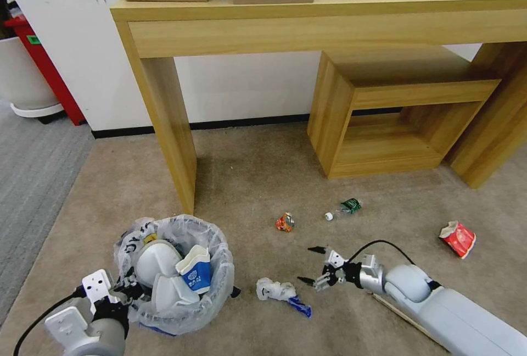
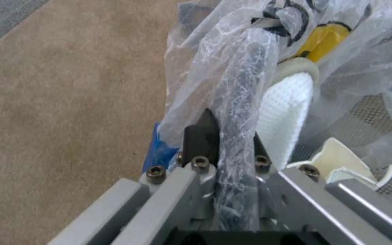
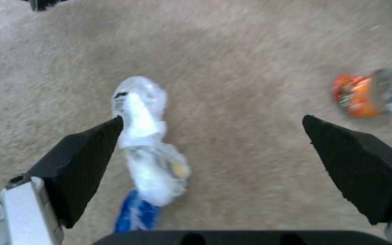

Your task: Pick up the trash bin and place the garbage on the floor into it.

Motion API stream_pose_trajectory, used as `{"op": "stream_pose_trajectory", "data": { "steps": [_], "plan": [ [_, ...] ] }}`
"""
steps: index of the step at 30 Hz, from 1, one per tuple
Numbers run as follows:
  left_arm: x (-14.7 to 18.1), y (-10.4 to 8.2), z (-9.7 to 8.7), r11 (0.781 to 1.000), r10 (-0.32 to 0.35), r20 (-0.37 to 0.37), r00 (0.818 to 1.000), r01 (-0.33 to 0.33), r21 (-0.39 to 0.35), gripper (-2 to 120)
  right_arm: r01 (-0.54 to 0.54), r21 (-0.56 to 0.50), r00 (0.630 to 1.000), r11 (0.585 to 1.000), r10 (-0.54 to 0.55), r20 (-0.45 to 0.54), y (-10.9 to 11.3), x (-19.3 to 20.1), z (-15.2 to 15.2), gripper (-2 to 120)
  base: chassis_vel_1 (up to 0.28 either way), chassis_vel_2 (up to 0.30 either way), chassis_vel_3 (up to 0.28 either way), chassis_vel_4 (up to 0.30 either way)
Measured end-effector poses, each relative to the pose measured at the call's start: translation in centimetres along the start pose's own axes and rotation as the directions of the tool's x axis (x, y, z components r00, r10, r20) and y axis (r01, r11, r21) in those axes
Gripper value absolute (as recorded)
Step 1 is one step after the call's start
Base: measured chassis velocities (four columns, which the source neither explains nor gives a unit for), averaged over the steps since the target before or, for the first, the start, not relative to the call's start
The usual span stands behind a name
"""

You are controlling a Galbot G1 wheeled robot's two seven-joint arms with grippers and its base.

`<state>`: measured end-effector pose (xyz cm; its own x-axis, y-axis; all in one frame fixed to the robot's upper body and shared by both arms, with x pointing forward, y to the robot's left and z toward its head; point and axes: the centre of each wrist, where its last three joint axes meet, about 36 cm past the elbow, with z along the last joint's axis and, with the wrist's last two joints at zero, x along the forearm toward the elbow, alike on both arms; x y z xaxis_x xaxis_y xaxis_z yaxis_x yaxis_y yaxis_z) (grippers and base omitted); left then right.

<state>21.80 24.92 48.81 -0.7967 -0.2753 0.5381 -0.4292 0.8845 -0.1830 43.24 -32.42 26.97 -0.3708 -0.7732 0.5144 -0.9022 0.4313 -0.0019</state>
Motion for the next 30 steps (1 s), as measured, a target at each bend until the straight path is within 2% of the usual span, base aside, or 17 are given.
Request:
{"op": "stream_pose_trajectory", "data": {
  "steps": [12, 20, 30],
  "plan": [
    [0.1, -0.3, 1.0, 1.000, -0.013, -0.007, 1.000, 0.013, 0.003, 0, 0.041, -0.020, 0.998, 0.999, -0.041, -0.045, 3.4, -2.9, 2.6, 100, 0.000, 0.000, 0.000, 0.000],
    [0.1, -0.8, 1.8, 1.000, -0.010, -0.017, 1.000, 0.010, -0.002, 0, 0.038, -0.018, 0.998, 0.999, -0.039, -0.048, 3.7, -3.9, 3.7, 100, 0.000, 0.000, 0.000, 0.000],
    [-0.1, -0.7, 1.9, 1.000, -0.010, -0.017, 1.000, 0.010, -0.011, 0, 0.040, -0.018, 0.997, 0.999, -0.041, -0.063, 4.7, -4.9, 5.6, 100, 0.000, 0.000, 0.000, 0.000]
  ]
}}
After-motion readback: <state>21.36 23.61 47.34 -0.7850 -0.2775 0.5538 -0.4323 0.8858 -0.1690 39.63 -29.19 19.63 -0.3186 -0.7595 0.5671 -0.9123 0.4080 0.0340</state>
